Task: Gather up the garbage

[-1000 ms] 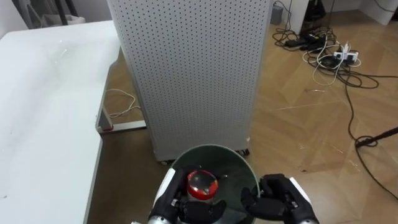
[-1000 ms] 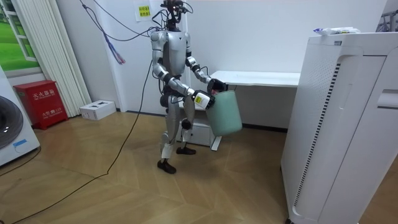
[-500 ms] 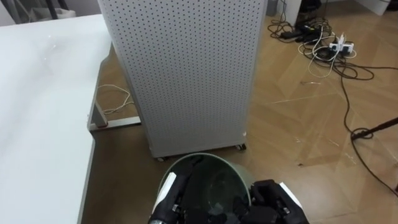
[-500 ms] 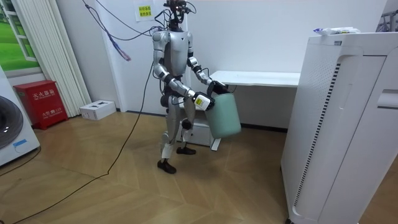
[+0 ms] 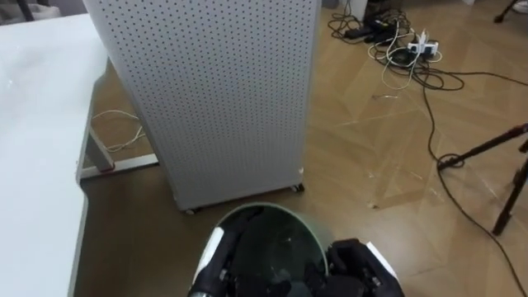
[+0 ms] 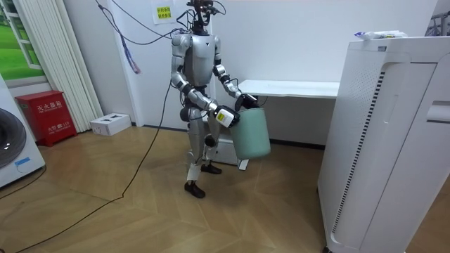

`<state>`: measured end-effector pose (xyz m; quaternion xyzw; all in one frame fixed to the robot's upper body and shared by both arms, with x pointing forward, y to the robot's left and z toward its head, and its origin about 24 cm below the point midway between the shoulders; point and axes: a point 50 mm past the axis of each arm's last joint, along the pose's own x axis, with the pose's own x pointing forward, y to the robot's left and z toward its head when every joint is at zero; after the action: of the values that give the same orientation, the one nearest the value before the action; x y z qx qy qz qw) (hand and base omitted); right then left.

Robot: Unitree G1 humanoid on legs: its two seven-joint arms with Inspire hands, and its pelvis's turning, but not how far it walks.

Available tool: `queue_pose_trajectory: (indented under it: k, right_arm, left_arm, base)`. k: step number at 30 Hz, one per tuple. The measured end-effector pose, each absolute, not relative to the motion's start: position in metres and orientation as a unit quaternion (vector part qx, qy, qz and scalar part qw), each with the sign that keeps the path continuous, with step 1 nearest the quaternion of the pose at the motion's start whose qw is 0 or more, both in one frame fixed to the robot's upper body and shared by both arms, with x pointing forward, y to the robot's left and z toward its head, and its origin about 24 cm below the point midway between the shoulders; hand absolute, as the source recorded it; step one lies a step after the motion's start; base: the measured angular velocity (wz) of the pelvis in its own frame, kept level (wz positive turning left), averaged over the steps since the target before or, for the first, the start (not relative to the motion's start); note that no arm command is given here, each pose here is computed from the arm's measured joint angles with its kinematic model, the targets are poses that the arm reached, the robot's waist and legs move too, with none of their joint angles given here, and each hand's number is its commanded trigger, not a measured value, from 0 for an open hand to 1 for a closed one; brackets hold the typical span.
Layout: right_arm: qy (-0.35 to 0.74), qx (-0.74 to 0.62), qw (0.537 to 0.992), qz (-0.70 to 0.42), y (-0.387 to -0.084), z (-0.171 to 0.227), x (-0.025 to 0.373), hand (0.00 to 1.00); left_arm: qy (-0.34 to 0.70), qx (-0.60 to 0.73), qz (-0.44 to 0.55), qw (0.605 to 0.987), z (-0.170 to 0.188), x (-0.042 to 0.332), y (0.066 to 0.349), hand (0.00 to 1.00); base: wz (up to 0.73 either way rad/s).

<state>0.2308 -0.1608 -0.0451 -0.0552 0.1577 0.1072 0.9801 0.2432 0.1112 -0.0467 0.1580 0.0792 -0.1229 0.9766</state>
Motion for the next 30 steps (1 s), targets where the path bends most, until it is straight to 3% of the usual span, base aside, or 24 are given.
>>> queue_pose_trajectory:
  k: [14, 20, 30]
  right_arm:
    - [0.171, -0.035, 0.983, 0.063, -0.170, -0.058, 0.205, 1.00]
    - [0.224, -0.043, 0.973, 0.031, -0.186, -0.077, 0.180, 1.00]
    - [0.340, -0.060, 0.936, -0.062, -0.223, -0.113, 0.133, 1.00]
  left_arm:
    - [0.015, 0.191, -0.085, 0.978, -0.026, 0.243, 0.124, 0.00]
    - [-0.003, 0.208, -0.008, 0.978, -0.021, 0.246, 0.144, 0.00]
    - [0.121, 0.242, 0.082, 0.959, -0.065, 0.216, 0.195, 0.00]
  base:
    - [0.09]
    - [0.04]
    - [-0.10]
